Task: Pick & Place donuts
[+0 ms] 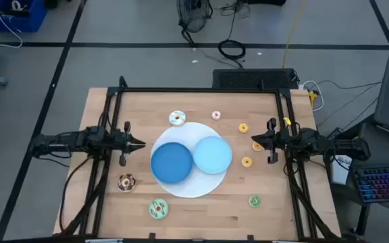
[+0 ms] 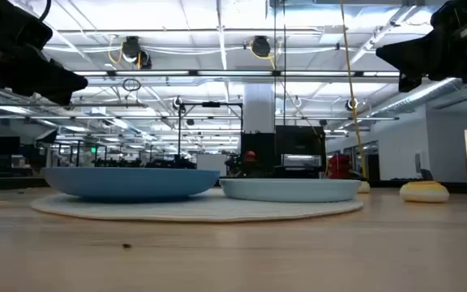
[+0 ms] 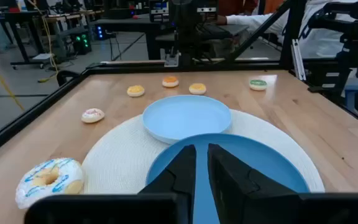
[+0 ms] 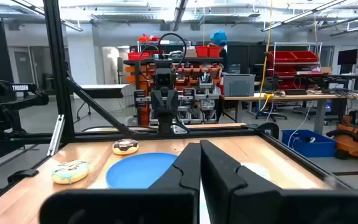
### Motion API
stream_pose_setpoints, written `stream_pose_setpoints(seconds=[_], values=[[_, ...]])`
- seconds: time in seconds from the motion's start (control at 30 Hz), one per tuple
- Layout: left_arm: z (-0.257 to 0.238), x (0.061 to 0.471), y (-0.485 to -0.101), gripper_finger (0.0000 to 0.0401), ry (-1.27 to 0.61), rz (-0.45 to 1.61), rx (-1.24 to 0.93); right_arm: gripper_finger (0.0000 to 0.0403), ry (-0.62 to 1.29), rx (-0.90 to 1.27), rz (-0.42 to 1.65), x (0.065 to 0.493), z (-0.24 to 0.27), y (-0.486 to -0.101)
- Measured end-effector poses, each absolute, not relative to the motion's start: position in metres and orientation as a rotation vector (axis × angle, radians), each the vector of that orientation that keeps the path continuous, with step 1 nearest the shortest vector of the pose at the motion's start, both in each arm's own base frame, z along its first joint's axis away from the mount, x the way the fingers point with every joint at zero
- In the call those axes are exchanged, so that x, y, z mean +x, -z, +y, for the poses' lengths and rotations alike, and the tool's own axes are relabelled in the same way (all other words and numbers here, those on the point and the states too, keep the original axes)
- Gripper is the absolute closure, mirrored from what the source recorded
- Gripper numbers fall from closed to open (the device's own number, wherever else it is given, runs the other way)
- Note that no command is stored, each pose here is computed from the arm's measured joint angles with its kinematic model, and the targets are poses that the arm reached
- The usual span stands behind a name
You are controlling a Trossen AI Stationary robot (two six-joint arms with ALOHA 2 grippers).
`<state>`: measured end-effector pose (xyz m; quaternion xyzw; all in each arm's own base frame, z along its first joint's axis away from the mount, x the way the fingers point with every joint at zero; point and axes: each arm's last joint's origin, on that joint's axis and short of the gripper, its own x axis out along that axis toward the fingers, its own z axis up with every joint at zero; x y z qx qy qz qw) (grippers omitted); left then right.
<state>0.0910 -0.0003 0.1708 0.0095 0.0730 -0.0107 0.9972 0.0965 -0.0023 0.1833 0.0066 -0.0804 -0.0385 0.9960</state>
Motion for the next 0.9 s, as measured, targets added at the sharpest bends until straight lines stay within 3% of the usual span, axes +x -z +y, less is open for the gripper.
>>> stream_pose_setpoints(seconds=[0.9], values=[[-0.0003,0.0910,-0.1708,0.0352,0.022,0.145,0.019,0.0403,0.077,0.013,-0.161,0.0965,-0.0023,-0.1833]])
